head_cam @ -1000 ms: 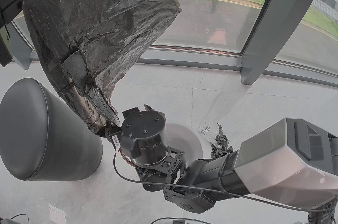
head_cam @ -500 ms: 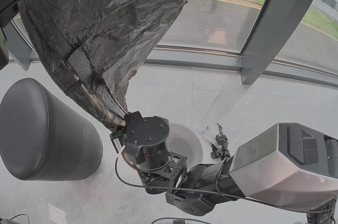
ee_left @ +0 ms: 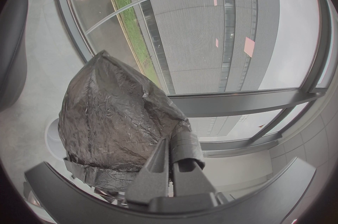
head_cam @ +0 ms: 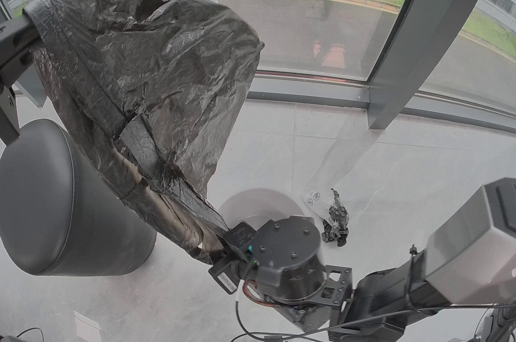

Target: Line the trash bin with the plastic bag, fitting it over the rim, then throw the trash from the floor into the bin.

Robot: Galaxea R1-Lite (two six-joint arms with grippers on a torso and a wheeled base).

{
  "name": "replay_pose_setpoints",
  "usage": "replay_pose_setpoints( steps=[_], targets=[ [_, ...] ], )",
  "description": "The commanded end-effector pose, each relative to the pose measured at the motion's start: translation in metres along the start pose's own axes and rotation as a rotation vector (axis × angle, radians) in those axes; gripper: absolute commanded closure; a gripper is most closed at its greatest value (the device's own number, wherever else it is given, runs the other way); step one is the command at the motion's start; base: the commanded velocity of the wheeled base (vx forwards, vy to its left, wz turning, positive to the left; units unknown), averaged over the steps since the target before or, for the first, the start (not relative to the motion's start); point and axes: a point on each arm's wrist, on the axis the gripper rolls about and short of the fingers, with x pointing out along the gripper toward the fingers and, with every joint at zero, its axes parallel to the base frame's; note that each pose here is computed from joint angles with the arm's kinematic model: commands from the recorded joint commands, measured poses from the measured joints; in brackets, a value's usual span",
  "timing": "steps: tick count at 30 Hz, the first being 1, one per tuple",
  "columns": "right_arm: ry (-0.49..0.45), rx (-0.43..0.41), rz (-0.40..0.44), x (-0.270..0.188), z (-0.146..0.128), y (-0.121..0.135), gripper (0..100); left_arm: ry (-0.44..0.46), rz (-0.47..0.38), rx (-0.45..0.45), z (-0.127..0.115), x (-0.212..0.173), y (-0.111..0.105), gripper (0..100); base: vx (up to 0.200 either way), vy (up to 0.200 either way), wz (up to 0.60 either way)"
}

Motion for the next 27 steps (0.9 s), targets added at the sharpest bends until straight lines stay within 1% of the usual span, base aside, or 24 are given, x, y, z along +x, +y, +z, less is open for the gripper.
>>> replay_pose_setpoints(
  steps=[1,4,5,6,8,11,12,13,15,16,17,20,23,27],
  targets=[
    [-0.018,0.01,0.045,-0.035,0.01,-0.019,100,-0.012,0.073,-0.006,0.001,-0.003,0.021,100,0.0,0.0,0.0],
    [0.002,0.049,0.059,-0.04,0.005,-0.02,100,-0.007,0.104,-0.012,0.0,-0.002,0.031,100,0.0,0.0,0.0],
    [0.002,0.049,0.059,-0.04,0.005,-0.02,100,-0.007,0.104,-0.012,0.0,-0.002,0.031,100,0.0,0.0,0.0],
    [0.015,0.076,0.097,-0.045,0.001,-0.02,100,-0.008,0.119,-0.018,0.0,0.0,0.038,100,0.0,0.0,0.0],
    [0.026,0.095,0.129,-0.049,-0.002,-0.02,100,-0.004,0.126,-0.02,0.0,0.001,0.045,100,0.0,0.0,0.0],
    [0.038,0.118,0.151,-0.052,-0.005,-0.02,100,0.008,0.116,-0.021,0.0,0.002,0.054,100,0.0,0.0,0.0],
    [0.049,0.134,0.172,-0.054,-0.007,-0.021,100,0.017,0.113,-0.021,-0.001,0.004,0.06,100,0.0,0.0,0.0],
    [0.051,0.138,0.182,-0.055,-0.008,-0.021,100,0.021,0.111,-0.022,-0.001,0.004,0.062,100,0.0,0.0,0.0],
    [0.066,0.163,0.24,-0.063,-0.011,-0.023,100,0.033,0.105,-0.025,-0.002,0.007,0.07,100,0.0,0.0,0.0],
    [0.066,0.163,0.24,-0.063,-0.011,-0.023,100,0.033,0.105,-0.025,-0.002,0.007,0.07,100,0.0,0.0,0.0],
    [0.082,0.194,0.305,-0.072,-0.014,-0.025,100,0.038,0.111,-0.031,-0.002,0.012,0.077,100,0.0,0.0,0.0],
    [0.114,0.226,0.406,-0.087,-0.017,-0.029,100,0.043,0.129,-0.042,-0.001,0.02,0.086,100,0.0,0.0,0.0],
    [0.155,0.246,0.462,-0.098,-0.019,-0.034,100,0.049,0.145,-0.053,0.001,0.027,0.092,100,0.0,0.0,0.0],
    [0.198,0.298,0.539,-0.111,-0.02,-0.046,100,0.058,0.163,-0.063,0.001,0.035,0.102,100,0.0,0.0,0.0]
  ],
)
